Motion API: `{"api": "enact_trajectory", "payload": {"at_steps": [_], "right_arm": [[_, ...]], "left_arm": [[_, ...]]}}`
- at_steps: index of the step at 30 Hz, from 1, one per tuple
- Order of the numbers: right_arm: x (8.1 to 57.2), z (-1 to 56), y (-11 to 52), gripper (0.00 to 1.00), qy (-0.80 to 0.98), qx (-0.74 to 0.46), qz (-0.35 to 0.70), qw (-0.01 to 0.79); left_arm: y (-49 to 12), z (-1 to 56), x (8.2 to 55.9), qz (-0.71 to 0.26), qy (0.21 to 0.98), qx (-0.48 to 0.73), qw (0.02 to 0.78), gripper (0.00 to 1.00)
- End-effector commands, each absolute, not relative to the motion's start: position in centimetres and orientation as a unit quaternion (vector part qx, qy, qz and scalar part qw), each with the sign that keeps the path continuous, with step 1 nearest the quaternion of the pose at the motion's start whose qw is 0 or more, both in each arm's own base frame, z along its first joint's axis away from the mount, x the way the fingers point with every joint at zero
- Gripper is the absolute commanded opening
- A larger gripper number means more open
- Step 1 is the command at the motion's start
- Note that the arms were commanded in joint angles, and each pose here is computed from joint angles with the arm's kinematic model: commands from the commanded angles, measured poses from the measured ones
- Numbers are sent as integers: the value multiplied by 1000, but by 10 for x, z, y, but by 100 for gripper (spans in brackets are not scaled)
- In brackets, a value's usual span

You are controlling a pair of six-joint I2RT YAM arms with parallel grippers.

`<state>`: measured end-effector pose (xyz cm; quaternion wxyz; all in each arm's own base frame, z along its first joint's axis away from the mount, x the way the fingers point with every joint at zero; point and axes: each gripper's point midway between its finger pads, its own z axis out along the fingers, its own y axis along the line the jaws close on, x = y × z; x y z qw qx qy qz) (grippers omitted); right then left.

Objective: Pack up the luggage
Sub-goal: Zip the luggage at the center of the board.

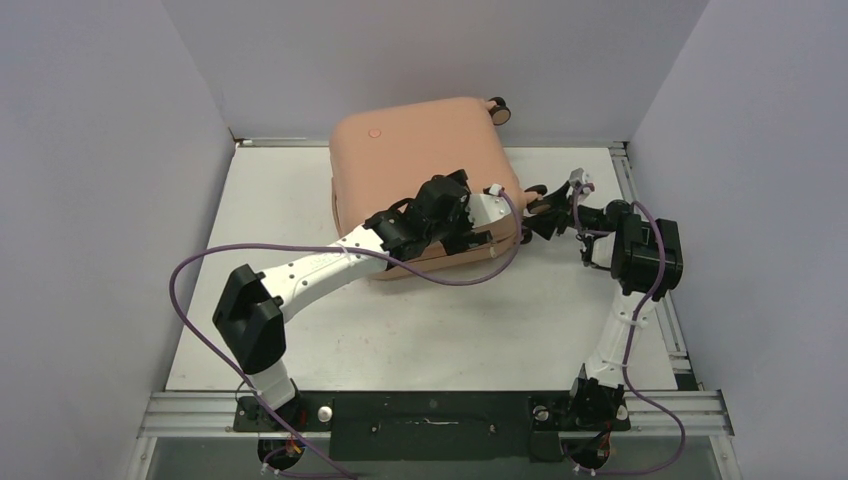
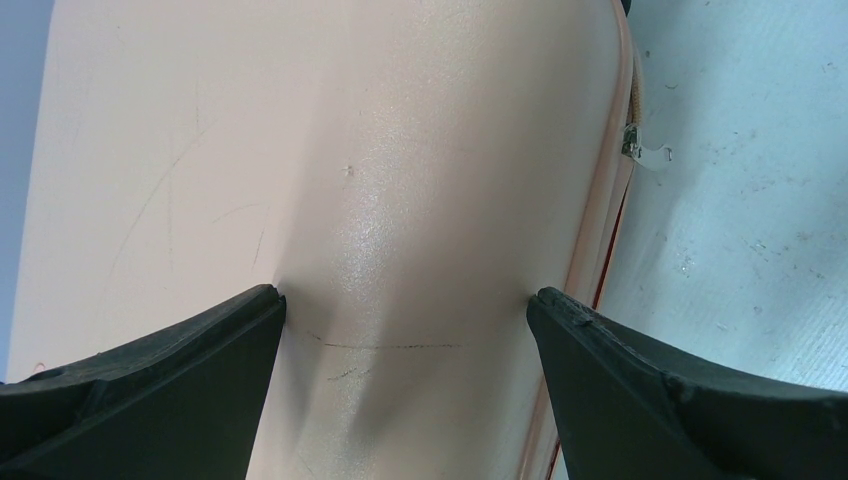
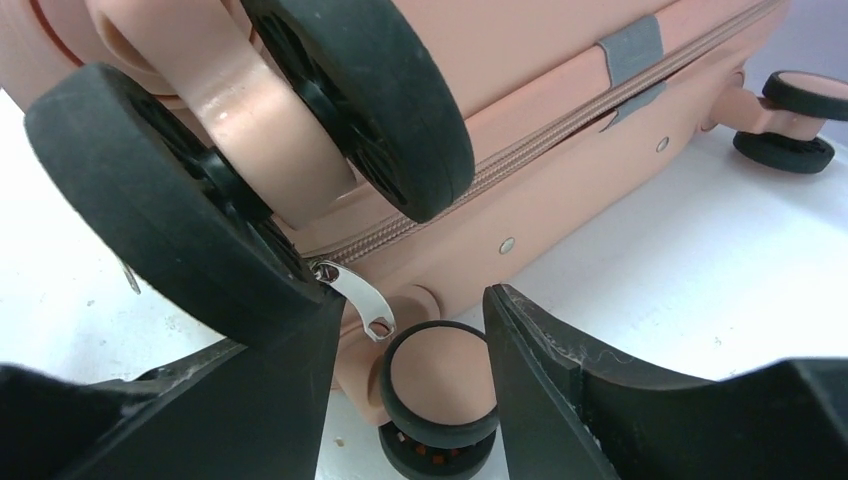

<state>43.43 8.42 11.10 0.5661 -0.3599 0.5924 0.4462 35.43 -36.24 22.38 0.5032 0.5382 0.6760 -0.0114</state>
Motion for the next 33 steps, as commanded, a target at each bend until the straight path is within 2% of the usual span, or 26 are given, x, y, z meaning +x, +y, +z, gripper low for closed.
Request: {"api": "enact_trajectory", "payload": {"at_steps": [1, 5, 10, 16, 22, 24, 26, 31, 33], "right_arm": [[448, 172, 87, 53, 520, -380, 370, 670], [459, 178, 46, 50, 548, -316, 366, 683], [441, 169, 20, 50, 574, -305, 355, 672], [412, 155, 39, 53, 564, -389, 369, 628], [409, 150, 68, 56, 563, -411, 421, 581], [417, 155, 74, 63, 578, -389, 454, 556], [427, 162, 73, 74, 598, -356, 490, 525], [443, 169, 52, 80, 639, -276, 535, 479], [444, 170, 42, 93, 648, -251, 542, 472]], "left_arm": [[-343, 217, 351, 3, 693, 535, 483, 96], [-343, 218, 351, 4, 693, 533, 486, 96], [-344, 222, 350, 1, 693, 532, 487, 96], [-346, 222, 349, -4, 693, 533, 485, 96], [-345, 223, 349, -1, 693, 534, 483, 96], [-344, 223, 349, 0, 693, 535, 484, 96], [-345, 223, 349, 1, 693, 535, 483, 96], [-341, 224, 352, 9, 693, 533, 486, 96], [-340, 224, 354, 17, 694, 529, 488, 96]]}}
